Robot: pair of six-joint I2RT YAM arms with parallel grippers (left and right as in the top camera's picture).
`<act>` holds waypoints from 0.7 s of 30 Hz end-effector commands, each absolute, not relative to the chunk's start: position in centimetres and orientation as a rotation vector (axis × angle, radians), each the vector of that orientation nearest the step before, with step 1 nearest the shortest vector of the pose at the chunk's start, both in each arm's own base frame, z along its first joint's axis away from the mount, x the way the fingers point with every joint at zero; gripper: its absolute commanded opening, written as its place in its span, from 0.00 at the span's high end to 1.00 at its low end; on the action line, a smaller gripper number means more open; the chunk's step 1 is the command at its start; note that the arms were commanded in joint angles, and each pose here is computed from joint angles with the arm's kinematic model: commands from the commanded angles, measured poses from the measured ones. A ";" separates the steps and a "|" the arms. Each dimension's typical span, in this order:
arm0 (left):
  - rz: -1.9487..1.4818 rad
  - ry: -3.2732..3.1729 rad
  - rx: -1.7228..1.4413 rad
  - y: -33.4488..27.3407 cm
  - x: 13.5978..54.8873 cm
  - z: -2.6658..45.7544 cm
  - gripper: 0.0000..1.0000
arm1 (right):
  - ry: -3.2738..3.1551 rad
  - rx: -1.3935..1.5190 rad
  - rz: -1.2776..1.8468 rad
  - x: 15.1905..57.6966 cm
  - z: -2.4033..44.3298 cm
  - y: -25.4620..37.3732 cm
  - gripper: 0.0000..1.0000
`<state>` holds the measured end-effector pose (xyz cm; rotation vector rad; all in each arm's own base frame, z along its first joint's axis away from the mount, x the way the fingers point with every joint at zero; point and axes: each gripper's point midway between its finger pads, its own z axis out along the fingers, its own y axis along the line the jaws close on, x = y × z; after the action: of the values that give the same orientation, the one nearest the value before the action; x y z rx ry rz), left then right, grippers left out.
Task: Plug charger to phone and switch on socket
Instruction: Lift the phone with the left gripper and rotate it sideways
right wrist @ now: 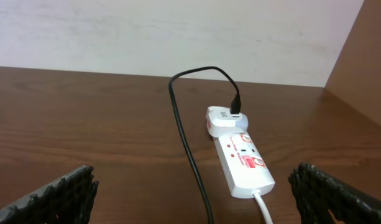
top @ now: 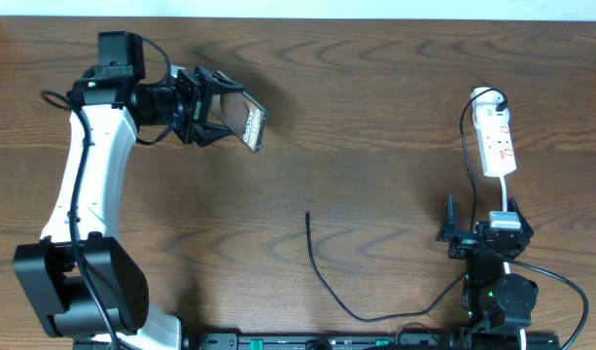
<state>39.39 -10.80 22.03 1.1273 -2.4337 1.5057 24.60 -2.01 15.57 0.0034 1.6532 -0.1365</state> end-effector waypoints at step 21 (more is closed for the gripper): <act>1.712 -2.043 1.129 -10.8 38.5 27.4 0.92 | 1.653 -0.006 -0.142 24.6 15.5 -2.0 0.01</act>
<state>38.62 -10.79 25.60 1.1822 -2.0223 1.6507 24.60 -2.01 15.55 0.0034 1.6536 -0.1365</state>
